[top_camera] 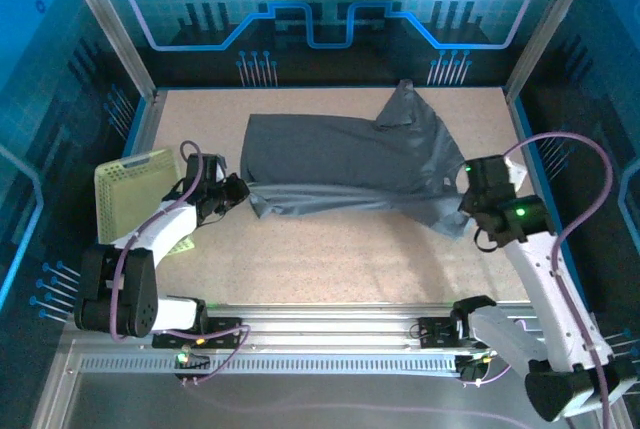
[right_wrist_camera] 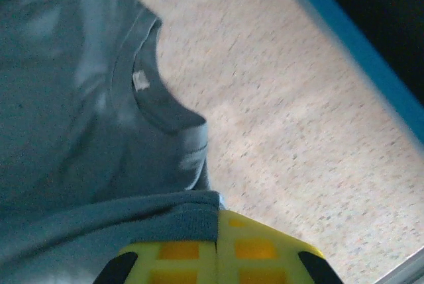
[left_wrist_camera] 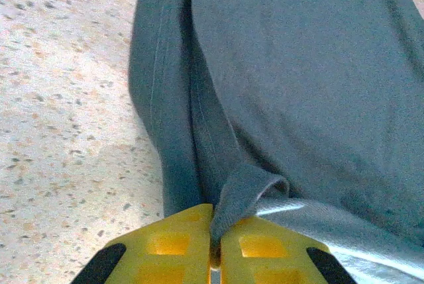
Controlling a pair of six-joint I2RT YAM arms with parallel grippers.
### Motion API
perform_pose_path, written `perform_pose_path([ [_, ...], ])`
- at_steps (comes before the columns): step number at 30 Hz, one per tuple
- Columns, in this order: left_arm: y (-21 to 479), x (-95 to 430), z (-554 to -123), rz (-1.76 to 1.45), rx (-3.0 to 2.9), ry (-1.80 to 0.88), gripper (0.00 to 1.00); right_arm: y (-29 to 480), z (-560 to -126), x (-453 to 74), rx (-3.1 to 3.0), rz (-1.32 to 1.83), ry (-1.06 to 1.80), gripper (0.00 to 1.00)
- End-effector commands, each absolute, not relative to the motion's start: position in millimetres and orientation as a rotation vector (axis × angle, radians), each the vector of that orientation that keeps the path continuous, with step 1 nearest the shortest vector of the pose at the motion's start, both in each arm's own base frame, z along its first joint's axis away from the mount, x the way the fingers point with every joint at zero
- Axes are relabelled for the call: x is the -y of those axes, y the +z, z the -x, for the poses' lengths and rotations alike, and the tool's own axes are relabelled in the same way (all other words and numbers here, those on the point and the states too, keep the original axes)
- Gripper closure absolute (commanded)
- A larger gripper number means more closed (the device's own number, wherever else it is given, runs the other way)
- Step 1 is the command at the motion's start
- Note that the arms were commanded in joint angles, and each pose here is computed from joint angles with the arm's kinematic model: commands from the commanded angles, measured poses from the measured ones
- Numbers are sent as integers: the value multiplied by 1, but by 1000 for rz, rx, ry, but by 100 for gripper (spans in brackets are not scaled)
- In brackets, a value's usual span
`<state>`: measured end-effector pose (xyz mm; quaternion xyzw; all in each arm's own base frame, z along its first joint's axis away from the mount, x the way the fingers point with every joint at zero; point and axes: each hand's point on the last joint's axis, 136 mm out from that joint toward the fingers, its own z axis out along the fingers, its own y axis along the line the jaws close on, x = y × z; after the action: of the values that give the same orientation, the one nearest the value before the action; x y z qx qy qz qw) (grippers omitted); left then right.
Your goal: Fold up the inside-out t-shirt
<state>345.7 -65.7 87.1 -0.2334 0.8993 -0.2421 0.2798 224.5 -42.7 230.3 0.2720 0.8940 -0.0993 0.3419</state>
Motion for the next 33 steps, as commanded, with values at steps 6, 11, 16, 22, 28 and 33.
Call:
perform_pose_path([
  [6, 69, 102, -354, 418, -2565, -601, 82, 245, -235, 50, -2367, -654, -209, 100],
  [11, 56, 69, -344, 605, -2629, -359, 59, 239, -256, 15, -2388, -574, 40, 100],
  [16, 101, 76, -308, 633, -2564, -223, 49, 239, -263, 0, -2412, -497, 23, 100],
  [22, 92, 118, -280, 598, -2635, -231, 44, 237, -266, -4, -2411, -482, 37, 100],
  [28, 76, 143, -302, 550, -2686, -196, 41, 234, -265, -6, -2413, -465, 35, 100],
  [33, 74, 155, -319, 526, -2675, -228, 42, 228, -262, -5, -2414, -460, 33, 100],
])
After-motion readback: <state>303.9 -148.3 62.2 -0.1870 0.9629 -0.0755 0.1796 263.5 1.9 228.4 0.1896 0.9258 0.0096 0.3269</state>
